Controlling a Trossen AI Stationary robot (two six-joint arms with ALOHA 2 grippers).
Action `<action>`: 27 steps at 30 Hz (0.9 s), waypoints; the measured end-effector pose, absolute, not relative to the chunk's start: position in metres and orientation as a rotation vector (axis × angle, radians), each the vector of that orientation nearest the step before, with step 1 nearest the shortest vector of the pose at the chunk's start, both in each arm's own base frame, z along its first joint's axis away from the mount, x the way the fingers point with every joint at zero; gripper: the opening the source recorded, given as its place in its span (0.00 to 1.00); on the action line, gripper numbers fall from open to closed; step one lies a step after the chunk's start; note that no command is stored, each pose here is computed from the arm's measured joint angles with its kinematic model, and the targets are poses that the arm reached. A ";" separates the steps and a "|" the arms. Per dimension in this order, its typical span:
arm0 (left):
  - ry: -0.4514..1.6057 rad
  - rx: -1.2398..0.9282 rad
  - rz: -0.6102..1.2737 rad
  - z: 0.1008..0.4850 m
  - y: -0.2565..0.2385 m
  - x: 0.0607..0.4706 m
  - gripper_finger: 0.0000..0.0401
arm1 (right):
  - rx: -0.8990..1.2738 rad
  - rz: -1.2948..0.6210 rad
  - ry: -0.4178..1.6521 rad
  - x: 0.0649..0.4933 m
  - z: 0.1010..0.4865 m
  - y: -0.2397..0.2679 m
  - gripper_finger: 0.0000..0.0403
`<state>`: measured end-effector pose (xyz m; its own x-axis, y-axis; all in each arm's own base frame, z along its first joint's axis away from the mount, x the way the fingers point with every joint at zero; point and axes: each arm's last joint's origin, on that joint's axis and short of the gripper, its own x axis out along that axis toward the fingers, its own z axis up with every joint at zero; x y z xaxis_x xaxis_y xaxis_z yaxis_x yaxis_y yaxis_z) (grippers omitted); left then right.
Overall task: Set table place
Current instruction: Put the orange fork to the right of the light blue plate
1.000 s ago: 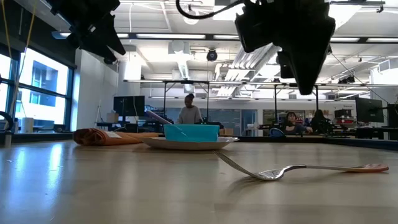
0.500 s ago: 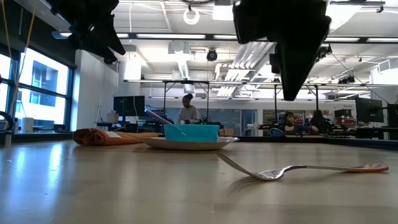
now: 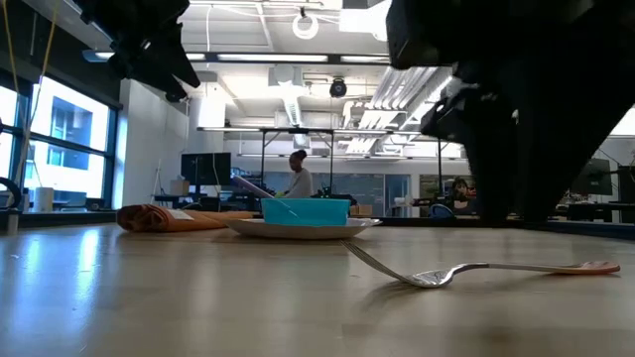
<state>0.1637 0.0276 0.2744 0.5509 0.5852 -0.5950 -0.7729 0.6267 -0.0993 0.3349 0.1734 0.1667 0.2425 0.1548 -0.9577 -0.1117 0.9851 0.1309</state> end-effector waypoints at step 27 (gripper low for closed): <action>0.589 -0.353 0.816 0.273 0.027 0.162 0.51 | 0.352 -0.129 1.345 0.354 0.135 0.156 0.01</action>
<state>0.1621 0.0272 0.2727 0.5401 0.5755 -0.6141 -0.7643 0.6409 -0.0716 0.3541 0.1560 0.1352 0.2257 0.1093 -0.9681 0.2919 0.9404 0.1743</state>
